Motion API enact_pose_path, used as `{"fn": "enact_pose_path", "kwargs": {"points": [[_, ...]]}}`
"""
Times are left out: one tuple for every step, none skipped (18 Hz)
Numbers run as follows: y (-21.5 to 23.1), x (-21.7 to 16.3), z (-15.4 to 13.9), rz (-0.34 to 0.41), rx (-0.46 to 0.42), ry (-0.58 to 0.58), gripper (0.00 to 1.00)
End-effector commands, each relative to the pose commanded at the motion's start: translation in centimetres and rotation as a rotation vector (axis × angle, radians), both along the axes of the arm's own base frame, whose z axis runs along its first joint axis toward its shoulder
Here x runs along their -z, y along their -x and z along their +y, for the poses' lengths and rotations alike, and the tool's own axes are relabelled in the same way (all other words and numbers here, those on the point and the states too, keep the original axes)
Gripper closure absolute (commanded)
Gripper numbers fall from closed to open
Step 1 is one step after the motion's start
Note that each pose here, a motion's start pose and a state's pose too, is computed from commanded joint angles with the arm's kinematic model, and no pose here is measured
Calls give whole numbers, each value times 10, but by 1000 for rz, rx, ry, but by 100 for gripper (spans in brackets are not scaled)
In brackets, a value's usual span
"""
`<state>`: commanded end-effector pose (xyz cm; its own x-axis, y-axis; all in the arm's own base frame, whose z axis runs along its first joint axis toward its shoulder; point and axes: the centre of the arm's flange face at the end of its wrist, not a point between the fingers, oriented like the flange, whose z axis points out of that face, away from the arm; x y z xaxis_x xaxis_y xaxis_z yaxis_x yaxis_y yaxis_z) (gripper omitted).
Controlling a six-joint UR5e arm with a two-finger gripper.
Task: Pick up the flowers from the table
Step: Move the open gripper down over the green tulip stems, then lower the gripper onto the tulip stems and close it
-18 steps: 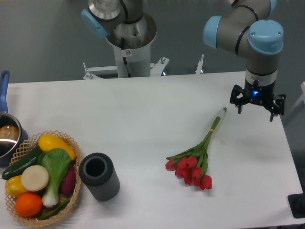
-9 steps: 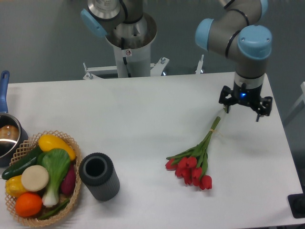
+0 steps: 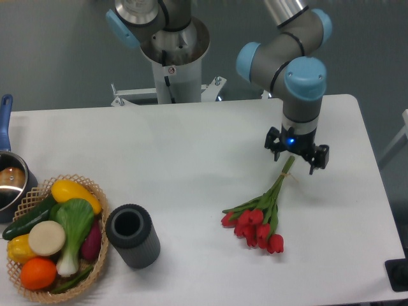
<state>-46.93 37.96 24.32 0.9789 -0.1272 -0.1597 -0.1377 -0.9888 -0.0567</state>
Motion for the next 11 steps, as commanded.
{"fn": "enact_pose_path", "kwargs": {"points": [[-4,2,8,-3,-4,-2,0],[-7,6,14,-9,-3,-1,0],[-9,12,16,-20,0,5,0],[-10,17,18,-27,5,8,0],[-13,22,25,-32,17,11,0],[-13,28,27,-40,17,15,0],[-12,32,28,-46,8,17,0],[-13,34,31,-49,8,18,0],[-12,37,34,-51,13,19,0],[-11,40,35,-55,14,21,0],[-10,43,37,-57,12,24,1]]}}
